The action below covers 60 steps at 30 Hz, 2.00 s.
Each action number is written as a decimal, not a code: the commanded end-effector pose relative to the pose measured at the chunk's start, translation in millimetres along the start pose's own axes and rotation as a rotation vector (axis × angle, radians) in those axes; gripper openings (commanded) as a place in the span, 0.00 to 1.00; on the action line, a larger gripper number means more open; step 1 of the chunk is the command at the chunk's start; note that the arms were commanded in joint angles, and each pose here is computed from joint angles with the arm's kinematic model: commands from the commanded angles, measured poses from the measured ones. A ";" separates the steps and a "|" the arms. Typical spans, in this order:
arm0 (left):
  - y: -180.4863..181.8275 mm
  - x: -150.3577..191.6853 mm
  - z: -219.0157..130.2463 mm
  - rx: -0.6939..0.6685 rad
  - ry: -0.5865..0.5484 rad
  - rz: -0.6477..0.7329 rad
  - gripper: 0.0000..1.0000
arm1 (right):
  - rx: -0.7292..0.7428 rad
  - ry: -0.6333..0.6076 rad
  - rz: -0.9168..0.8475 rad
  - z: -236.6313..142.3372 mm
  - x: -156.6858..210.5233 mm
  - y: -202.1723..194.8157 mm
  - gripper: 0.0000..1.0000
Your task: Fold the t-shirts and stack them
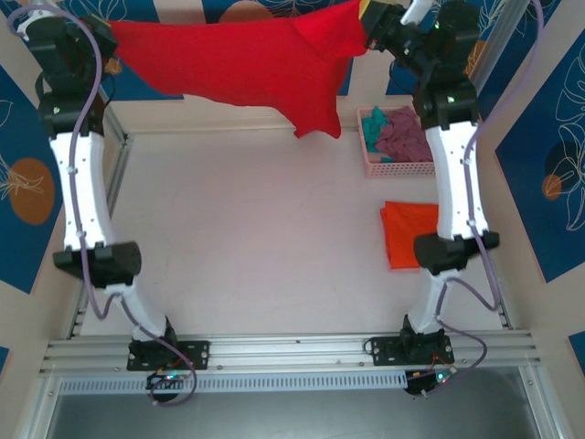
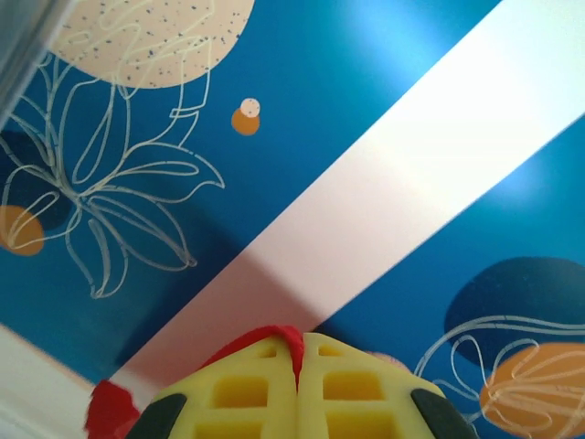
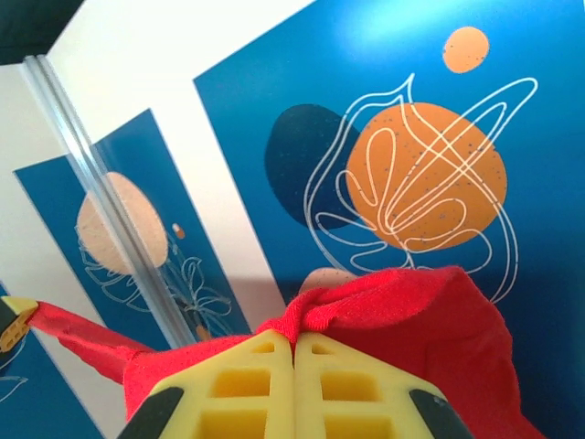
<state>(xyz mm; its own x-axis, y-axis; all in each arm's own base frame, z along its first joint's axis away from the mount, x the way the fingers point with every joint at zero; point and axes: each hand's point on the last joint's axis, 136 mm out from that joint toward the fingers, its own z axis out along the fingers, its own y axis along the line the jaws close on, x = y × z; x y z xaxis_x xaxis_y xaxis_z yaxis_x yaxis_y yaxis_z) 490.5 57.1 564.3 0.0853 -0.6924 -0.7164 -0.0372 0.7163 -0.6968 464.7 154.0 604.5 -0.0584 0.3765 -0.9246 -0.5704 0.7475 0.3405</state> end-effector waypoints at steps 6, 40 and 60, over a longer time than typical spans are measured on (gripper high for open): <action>107.2 70.7 -91.6 -0.252 0.068 0.111 0.00 | 0.063 0.258 0.109 -79.7 145.9 -14.2 0.00; 357.6 301.5 -258.2 -0.901 0.478 0.032 0.03 | 0.608 1.207 0.814 -311.3 526.6 -9.6 0.03; 268.3 344.7 -130.5 -0.516 0.707 0.261 1.00 | 0.521 0.941 0.237 -139.5 463.1 -85.8 0.62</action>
<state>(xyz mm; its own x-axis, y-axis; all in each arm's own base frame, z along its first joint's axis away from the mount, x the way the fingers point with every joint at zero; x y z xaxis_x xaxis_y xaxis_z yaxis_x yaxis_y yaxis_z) 350.9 25.8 132.1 -0.5615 -0.5523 -0.6162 -0.5134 0.8165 -0.2641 328.0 180.7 123.9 -0.8840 0.1892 -0.4275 -0.0006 0.9140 0.4056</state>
